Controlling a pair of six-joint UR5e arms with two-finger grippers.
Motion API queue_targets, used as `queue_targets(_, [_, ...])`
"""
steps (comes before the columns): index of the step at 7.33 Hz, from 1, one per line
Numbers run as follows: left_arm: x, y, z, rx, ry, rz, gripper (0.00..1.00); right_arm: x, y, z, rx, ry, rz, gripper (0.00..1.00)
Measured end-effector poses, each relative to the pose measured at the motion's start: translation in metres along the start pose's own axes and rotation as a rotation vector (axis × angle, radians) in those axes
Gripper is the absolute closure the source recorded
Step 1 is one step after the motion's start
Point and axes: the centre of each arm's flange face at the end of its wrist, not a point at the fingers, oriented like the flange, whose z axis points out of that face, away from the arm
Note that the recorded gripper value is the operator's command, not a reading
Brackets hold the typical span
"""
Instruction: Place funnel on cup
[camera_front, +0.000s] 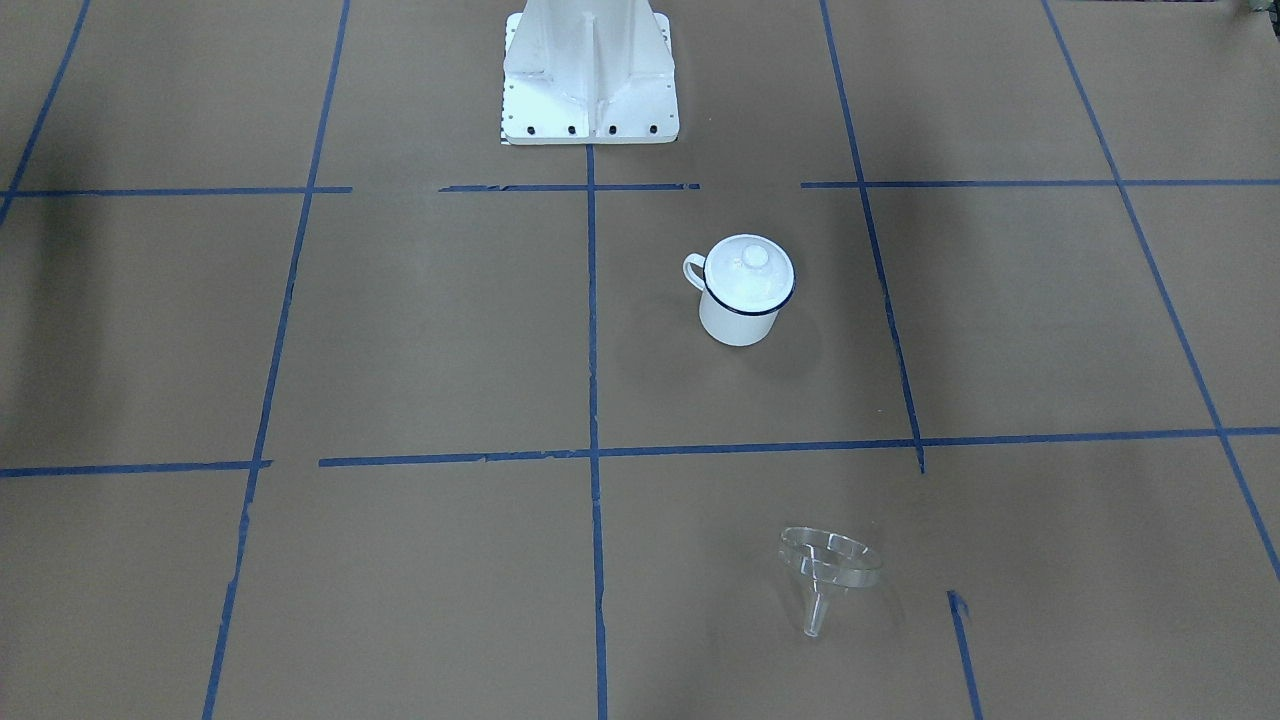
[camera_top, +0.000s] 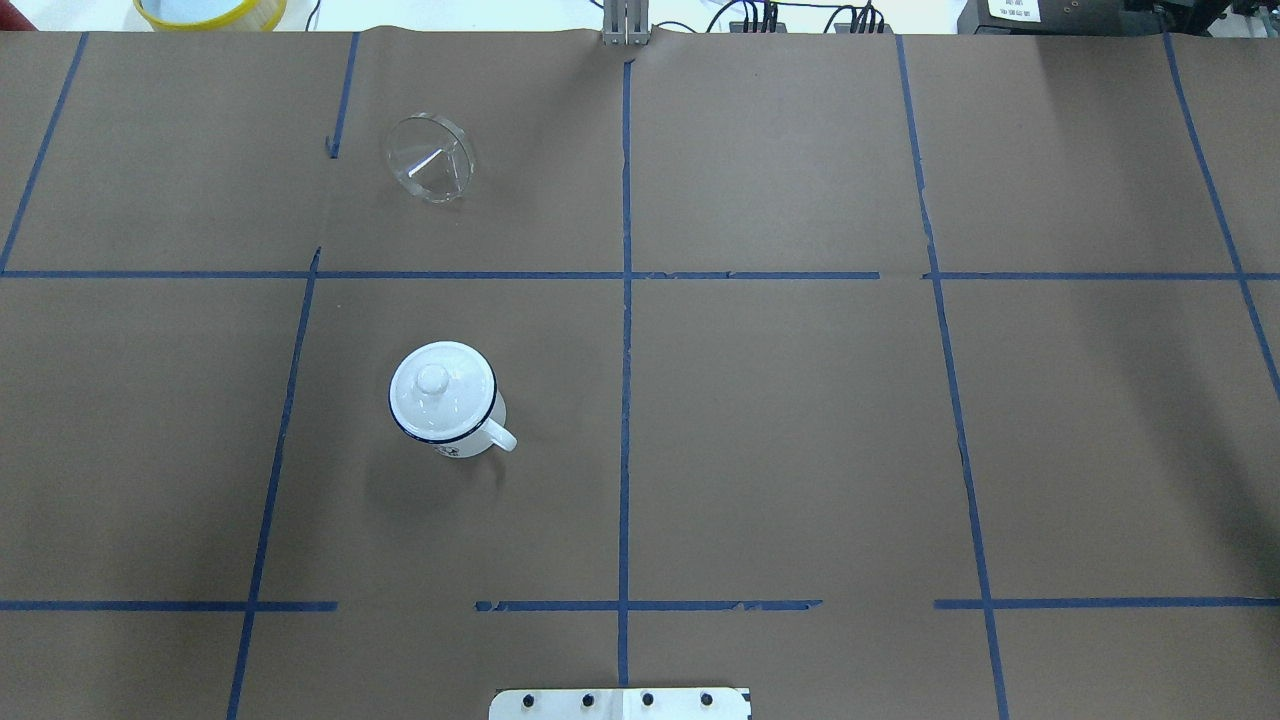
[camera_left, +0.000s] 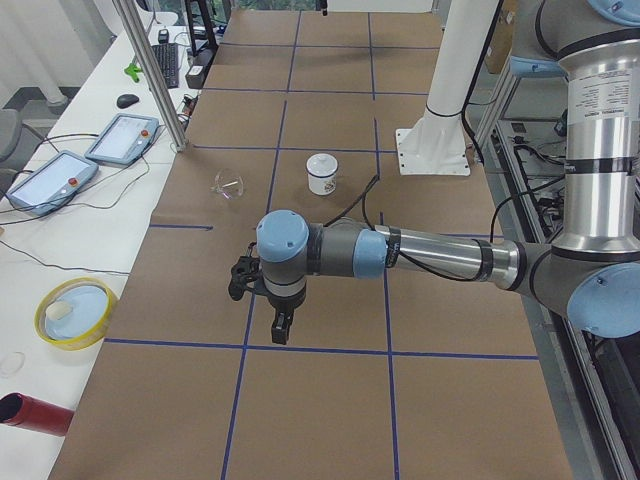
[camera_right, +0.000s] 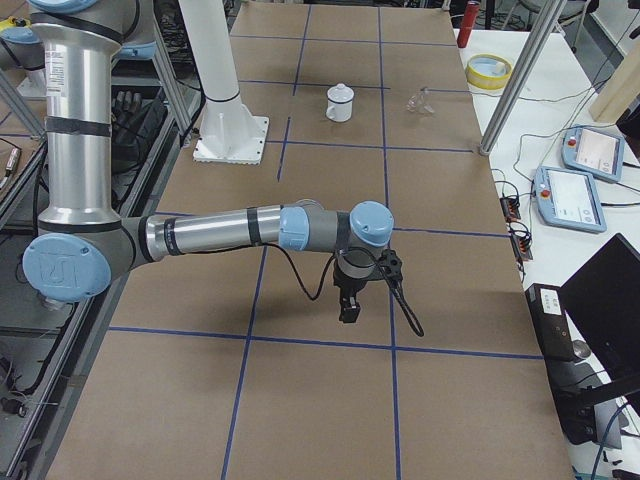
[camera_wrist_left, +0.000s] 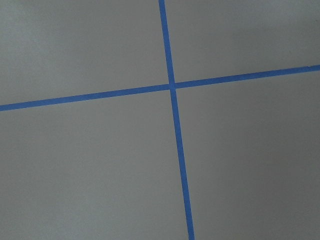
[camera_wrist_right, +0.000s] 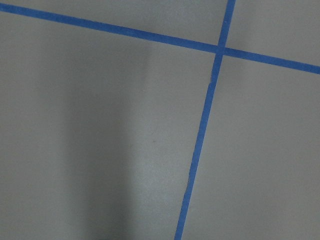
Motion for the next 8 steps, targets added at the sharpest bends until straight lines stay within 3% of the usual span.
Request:
queue_targets(4, [0.016,-0.008,-0.011,0.025,0.000,0.033,0.00,0.000,0.000,0.000,-0.001,0.000,0.001,0.00])
queue_targets(8, [0.069,-0.084,-0.068,0.192,-0.018,0.165,0.00,0.000,0.000,0.000,0.000,0.000,0.000,0.00])
